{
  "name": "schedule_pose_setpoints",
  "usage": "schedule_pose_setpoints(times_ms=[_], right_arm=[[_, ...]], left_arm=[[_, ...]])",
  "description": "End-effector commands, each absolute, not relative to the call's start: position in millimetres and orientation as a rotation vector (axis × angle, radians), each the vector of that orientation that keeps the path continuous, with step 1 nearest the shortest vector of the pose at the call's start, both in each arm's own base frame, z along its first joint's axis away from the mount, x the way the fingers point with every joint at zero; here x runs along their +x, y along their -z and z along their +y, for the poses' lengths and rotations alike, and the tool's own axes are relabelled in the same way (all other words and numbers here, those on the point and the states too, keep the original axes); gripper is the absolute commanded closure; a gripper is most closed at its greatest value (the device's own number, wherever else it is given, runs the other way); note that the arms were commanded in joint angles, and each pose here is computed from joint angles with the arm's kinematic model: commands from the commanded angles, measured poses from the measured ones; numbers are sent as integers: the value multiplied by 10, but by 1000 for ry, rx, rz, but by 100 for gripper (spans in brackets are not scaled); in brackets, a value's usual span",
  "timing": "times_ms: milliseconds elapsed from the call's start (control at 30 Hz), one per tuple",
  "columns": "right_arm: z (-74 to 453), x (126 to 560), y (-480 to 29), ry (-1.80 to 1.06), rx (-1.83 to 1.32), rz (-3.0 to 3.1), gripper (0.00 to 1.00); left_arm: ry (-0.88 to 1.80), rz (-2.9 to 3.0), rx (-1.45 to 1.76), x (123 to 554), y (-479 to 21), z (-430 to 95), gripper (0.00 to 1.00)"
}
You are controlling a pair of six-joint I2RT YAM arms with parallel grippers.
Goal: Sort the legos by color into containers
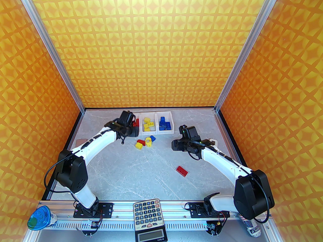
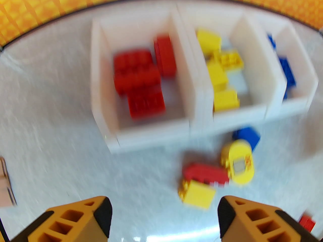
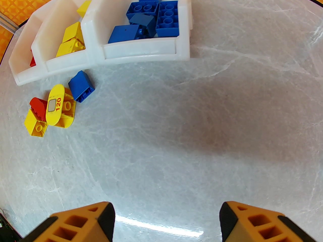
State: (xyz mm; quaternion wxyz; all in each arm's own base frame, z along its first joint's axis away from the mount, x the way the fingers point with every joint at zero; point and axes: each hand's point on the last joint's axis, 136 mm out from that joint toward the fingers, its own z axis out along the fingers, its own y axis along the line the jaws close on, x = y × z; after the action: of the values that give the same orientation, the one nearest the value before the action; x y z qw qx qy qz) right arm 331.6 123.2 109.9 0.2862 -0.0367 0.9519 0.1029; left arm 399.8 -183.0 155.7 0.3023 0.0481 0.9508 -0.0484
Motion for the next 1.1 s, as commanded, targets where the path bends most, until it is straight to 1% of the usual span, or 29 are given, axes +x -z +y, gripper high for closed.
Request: schedule_pose_setpoints(times_ms=[0,133,233,567,800,933,1067], right_arm=[[1131,2956,-798,-247,-64,2671,27],[1057,2595,-576,-224,-73,2787,27],[1160,2458,-544,-297,-79,2805,27],[1242,2175,-380,-250,-107,2871,27],[1253,2067,-288,-225,-117,2890,28],[1306,2017,-258,-211,-160,2901,31],[1343,1991,-235,-192,-191,2909,42]], left_arm=[[203,2484,87,3870,-1664,-1891,26],[209,2489,83,3763,-1618,-1876,26],[216,2475,93,3741,-1589,-1867,26],[212,2472,115,3702,-1612,-1849,26],[207,2474,120,3714,-1594,-1850,26],[208,2473,124,3701,-1603,-1847,26],[209,2468,121,3683,-1630,-1829,27]])
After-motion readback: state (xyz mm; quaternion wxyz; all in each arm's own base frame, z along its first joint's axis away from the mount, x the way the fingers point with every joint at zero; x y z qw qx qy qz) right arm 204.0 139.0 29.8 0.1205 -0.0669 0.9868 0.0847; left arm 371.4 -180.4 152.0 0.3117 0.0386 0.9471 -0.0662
